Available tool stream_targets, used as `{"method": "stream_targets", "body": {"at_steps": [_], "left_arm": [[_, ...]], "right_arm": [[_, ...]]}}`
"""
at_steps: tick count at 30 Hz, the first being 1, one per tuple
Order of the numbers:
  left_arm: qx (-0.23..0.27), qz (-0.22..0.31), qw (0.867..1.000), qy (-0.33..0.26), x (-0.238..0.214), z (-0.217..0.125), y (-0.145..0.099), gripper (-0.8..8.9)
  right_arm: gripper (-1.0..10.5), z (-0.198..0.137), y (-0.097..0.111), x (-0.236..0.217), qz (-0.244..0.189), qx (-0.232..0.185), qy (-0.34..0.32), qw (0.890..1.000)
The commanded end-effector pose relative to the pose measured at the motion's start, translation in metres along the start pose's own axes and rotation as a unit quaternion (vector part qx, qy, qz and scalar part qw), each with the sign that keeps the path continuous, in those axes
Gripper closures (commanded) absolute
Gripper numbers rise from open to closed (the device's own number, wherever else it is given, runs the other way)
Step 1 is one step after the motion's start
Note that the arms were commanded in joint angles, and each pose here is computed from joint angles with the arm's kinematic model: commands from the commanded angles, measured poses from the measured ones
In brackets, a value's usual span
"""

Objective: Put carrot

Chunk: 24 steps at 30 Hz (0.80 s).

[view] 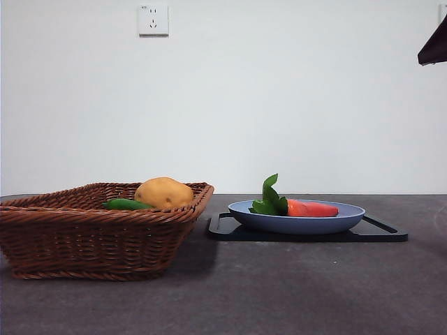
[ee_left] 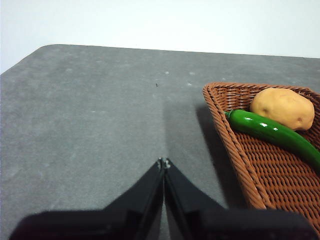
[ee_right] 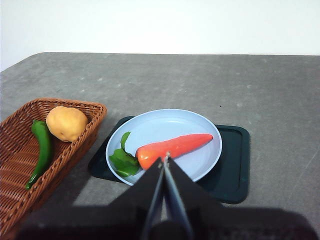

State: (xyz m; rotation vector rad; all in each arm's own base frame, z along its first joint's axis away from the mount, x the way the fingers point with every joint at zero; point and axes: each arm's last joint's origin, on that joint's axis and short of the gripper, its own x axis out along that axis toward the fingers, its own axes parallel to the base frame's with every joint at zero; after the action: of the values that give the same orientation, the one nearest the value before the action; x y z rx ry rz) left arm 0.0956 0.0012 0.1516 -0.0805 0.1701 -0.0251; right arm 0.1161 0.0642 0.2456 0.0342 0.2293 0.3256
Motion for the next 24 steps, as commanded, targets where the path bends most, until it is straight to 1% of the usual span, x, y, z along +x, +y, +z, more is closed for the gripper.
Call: {"method": "stream_targets", "body": {"at_steps": [1,6,7,8,13,15,16,20,24], "left_arm": [[-0.005,-0.001,1.000,-0.001,0.001,-0.002,0.000,8.05],[-0.005,-0.001,1.000,-0.001,0.001,-0.002,0.000,8.05],[-0.005,-0.001,1.000,-0.001,0.001,-0.002,0.000,8.05],[-0.005,-0.001,1.000,-0.001,0.001,-0.002,0.000,8.05],[-0.005,-0.001,1.000,-0.001,0.001,-0.002,0.000,8.05],[-0.005,-0.001,1.000,-0.001,0.001,-0.002,0.000,8.05],[-0.005,-0.001,1.000,-0.001,0.001,-0.002,0.000,8.05],[-0.005,-0.001,1.000,-0.001,0.001,-0.002,0.000,8.05],[-0.005,-0.001,1.000,-0.001,0.001,-0.002,0.000,8.05]], "right_arm": [[9.4,0.003,0.001,0.000,0.002,0.006,-0.008,1.000],[9.4,0.003,0.001,0.000,0.002,0.005,-0.008,1.000],[9.4,0.003,0.001,0.000,0.000,-0.011,-0.009,1.000],[9.4,0.003,0.001,-0.001,-0.002,-0.036,-0.011,0.999],[9.4,0.003,-0.005,-0.015,-0.018,-0.084,-0.028,0.996],[9.4,-0.002,-0.010,-0.019,-0.031,-0.082,-0.043,0.995],[9.4,-0.007,-0.014,-0.022,-0.041,-0.073,-0.049,0.995],[9.4,-0.033,-0.026,-0.024,-0.036,-0.040,-0.058,0.997],[9.4,-0.057,-0.037,-0.021,-0.030,-0.028,-0.051,0.998]]}}
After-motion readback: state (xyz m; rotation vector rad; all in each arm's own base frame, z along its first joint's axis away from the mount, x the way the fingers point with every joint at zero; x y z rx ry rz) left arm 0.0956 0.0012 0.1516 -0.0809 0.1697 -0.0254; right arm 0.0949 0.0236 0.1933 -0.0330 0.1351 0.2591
